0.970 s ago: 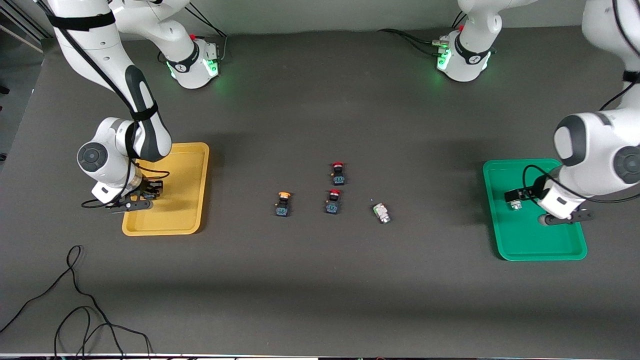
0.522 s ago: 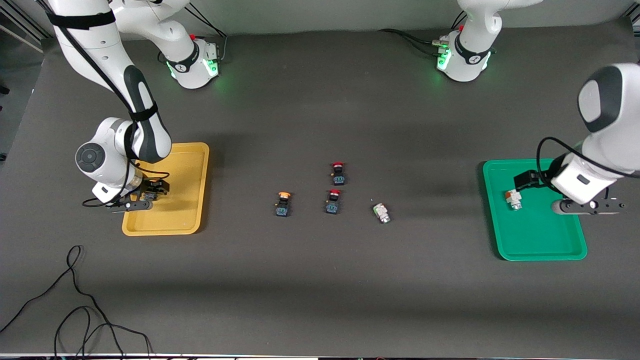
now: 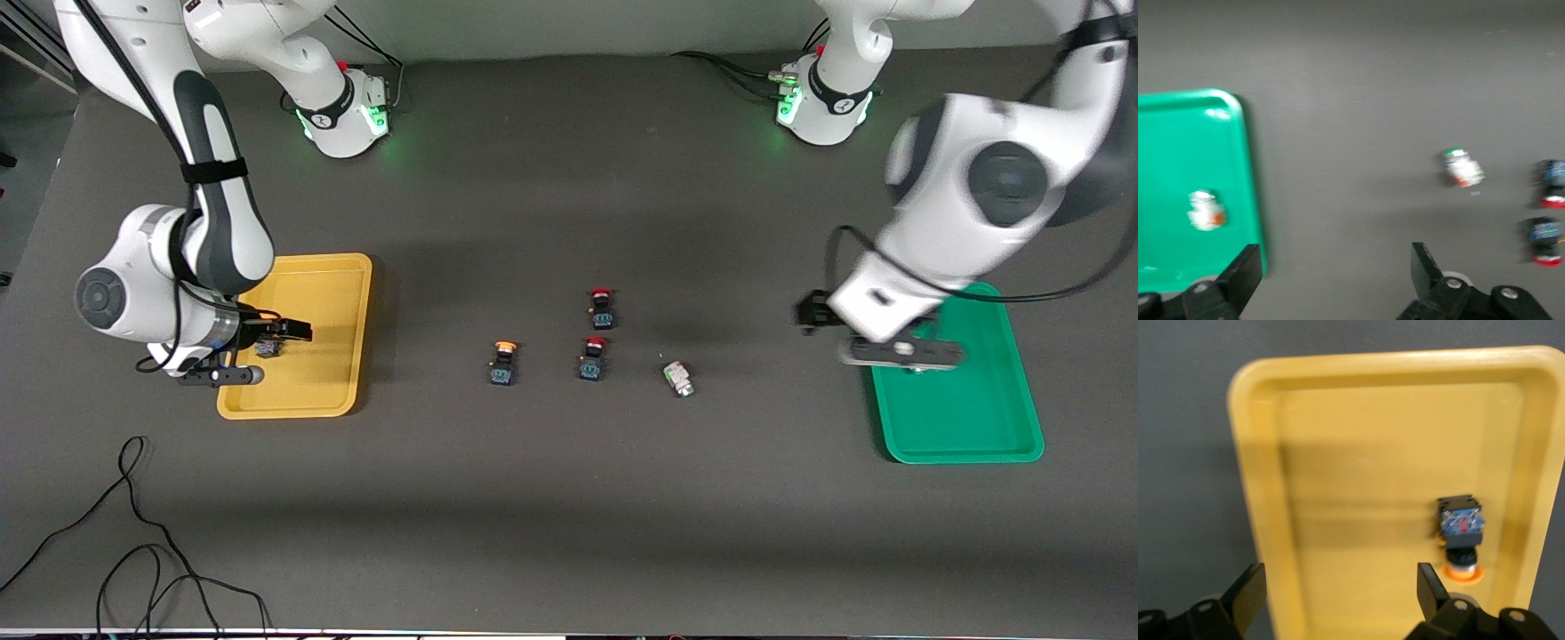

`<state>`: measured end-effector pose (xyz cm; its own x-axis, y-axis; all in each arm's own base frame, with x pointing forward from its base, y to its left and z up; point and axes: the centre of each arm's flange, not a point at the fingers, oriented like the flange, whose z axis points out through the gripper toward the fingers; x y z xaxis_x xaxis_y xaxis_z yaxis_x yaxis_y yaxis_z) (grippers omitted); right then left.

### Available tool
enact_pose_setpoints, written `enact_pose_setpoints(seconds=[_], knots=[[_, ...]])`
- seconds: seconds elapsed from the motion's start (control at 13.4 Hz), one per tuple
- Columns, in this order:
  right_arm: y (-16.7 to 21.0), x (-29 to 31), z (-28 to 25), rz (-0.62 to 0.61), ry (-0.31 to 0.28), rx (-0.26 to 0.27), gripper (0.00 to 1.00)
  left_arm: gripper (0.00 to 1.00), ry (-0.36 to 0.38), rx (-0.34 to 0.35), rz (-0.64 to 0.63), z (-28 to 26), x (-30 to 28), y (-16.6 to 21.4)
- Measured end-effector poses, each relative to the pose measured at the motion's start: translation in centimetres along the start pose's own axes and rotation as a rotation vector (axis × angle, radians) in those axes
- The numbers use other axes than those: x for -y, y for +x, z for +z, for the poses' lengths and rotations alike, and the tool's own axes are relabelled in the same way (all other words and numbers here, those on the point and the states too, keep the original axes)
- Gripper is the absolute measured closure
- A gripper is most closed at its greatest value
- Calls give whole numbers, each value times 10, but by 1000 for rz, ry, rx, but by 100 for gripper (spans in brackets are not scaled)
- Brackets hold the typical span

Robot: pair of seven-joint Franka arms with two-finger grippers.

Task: Place green and yellow buttons in trays
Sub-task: 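Move the right gripper to the second yellow button while the left gripper reaches green, then grasp the second yellow button while the left gripper grasps the second green button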

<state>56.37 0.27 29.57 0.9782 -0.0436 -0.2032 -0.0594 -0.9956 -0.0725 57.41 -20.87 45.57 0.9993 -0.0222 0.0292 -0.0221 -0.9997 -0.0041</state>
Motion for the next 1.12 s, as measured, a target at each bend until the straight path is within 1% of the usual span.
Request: enact_pose_setpoints(seconds=[0.07, 0.22, 0.37, 0.45, 0.6, 0.9, 0.97, 1.12], knots=[[2, 16, -11, 22, 3, 7, 0, 0, -9, -11, -49, 7, -35, -8], [4, 60, -23, 71, -6, -4, 0, 0, -32, -31, -182, 24, -88, -20], [1, 116, -24, 124, -25, -19, 0, 1, -40, -23, -309, 46, -115, -24], [-2, 144, -22, 148, -39, -27, 0, 1, -39, -16, -348, 56, -120, -23], [-5, 199, -14, 193, -60, -43, 0, 1, -38, -9, -394, 79, -120, -14], [1, 279, 20, 280, -20, -47, 0, 1, -32, 16, -426, 159, -120, -2], [6, 293, 30, 291, -20, -63, 0, 1, -30, 25, -427, 183, -122, -2], [14, 317, 56, 291, -36, -95, 0, 1, -30, 37, -428, 226, -124, -3]])
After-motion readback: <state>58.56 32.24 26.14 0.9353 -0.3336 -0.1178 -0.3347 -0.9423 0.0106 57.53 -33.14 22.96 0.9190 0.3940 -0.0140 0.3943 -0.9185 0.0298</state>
